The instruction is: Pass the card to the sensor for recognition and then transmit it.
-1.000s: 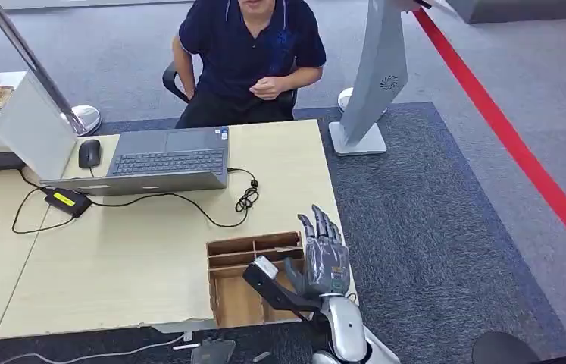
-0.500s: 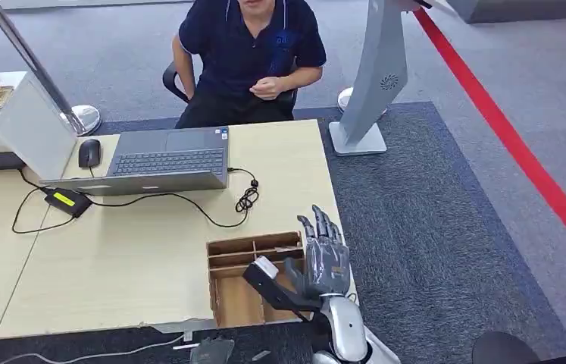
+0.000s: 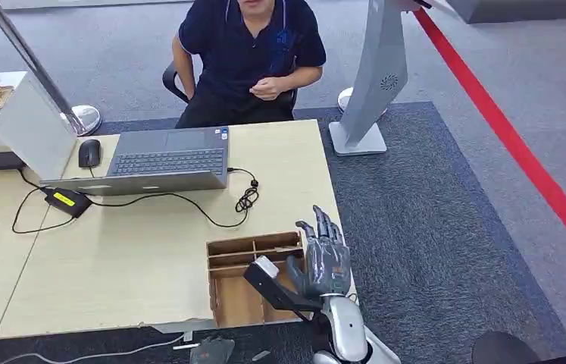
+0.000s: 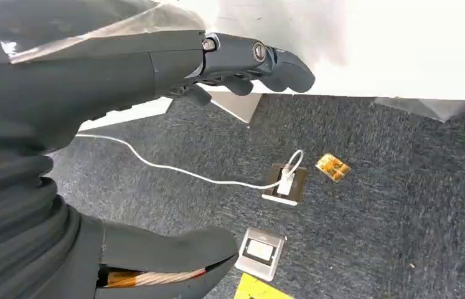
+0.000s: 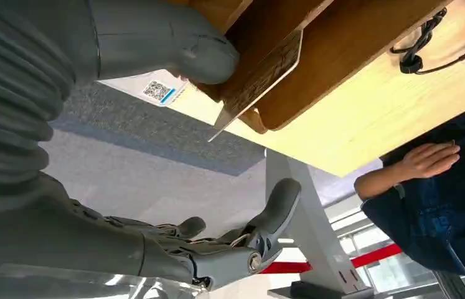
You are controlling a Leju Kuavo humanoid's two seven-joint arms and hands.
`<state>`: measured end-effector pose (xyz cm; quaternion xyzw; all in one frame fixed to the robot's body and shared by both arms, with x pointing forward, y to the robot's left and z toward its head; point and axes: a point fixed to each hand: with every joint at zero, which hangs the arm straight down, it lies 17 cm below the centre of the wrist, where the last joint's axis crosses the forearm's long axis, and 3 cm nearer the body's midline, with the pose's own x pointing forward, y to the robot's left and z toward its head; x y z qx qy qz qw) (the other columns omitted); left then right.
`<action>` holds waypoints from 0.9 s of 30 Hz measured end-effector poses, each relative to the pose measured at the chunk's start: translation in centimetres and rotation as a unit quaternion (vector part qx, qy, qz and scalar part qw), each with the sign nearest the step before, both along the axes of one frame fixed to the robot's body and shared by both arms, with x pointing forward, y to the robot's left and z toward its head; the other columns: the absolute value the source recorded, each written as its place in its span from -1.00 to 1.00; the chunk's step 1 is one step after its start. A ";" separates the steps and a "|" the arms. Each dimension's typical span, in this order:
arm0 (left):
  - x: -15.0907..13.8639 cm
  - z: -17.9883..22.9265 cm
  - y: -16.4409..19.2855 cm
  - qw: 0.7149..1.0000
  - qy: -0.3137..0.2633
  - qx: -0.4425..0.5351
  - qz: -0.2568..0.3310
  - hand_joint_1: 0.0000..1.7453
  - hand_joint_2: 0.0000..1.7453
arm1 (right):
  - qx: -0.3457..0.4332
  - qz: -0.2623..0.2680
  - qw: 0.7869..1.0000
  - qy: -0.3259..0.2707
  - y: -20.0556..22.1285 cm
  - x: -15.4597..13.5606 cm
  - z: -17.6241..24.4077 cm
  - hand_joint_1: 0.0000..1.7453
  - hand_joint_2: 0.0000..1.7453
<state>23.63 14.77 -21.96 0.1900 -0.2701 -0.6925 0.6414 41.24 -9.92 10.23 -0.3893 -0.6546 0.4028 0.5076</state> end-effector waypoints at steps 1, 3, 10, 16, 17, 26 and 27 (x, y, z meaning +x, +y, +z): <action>0.0 0.0 0.0 1.000 0.000 0.000 0.000 -1.00 1.00 | 0.000 0.000 1.000 0.000 0.0 0.0 0.0 -0.40 1.00; 0.0 0.0 0.0 1.000 0.000 0.000 0.000 -1.00 1.00 | 0.000 0.000 1.000 0.000 0.0 0.0 0.0 -0.42 1.00; -0.3 -0.1 0.0 1.000 0.003 0.001 -0.002 -1.00 1.00 | 0.002 0.000 1.000 0.002 0.0 0.0 -0.1 -0.40 1.00; -0.5 -0.2 0.1 1.000 0.006 0.004 -0.004 -1.00 1.00 | 0.009 -0.002 1.000 0.011 -0.1 -0.1 -0.6 -0.44 1.00; -0.5 -0.2 0.1 1.000 0.007 0.004 -0.005 -1.00 1.00 | 0.010 -0.001 1.000 0.012 0.0 -0.1 -0.7 -0.42 1.00; -0.8 -0.3 0.1 1.000 0.009 0.008 -0.007 -1.00 1.00 | 0.016 -0.002 1.000 0.019 0.1 -0.2 -1.4 -0.46 1.00; -0.8 -0.4 0.2 1.000 0.009 0.008 -0.007 -1.00 1.00 | 0.016 -0.002 1.000 0.020 0.1 -0.2 -1.5 -0.46 1.00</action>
